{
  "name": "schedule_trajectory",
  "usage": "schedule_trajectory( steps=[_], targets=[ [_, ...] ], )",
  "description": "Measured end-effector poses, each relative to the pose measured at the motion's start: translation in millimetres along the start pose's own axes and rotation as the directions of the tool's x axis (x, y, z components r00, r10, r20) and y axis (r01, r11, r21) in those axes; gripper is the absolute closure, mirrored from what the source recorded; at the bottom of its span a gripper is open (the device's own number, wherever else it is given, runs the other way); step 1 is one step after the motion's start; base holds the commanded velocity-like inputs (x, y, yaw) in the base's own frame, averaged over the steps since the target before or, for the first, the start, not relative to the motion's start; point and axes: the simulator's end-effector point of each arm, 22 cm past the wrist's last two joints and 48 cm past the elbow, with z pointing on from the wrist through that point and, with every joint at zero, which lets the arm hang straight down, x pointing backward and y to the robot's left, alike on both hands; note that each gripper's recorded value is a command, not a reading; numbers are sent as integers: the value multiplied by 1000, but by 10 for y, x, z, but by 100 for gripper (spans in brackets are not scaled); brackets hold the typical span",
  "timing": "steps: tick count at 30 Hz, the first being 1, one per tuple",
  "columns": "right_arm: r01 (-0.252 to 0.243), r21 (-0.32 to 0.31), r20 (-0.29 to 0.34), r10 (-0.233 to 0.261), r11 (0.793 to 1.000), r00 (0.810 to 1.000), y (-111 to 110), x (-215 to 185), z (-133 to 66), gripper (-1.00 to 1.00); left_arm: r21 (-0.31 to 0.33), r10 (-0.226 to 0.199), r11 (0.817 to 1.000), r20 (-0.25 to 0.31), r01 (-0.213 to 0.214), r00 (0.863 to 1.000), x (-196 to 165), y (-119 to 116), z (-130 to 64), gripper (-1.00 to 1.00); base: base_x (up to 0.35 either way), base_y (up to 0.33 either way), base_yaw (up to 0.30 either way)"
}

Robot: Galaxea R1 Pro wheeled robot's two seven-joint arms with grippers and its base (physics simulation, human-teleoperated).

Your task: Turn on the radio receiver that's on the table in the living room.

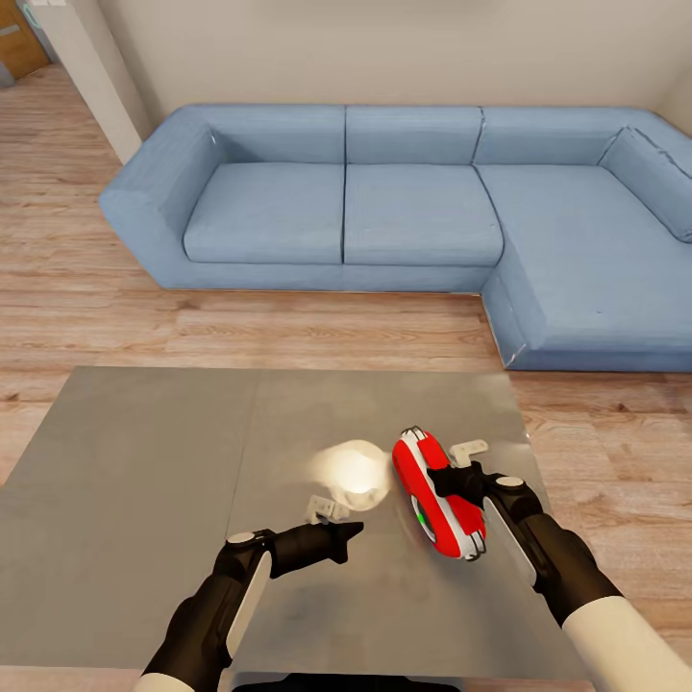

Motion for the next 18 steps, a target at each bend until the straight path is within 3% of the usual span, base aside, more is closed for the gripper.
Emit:
schedule_trajectory(
  steps=[18],
  targets=[
    [3,2,-1,-3,1000,1000,-3,3,0,100,0,-1,1000,-1,1,1000,3,1,0,100,0,0,0]
  ],
)
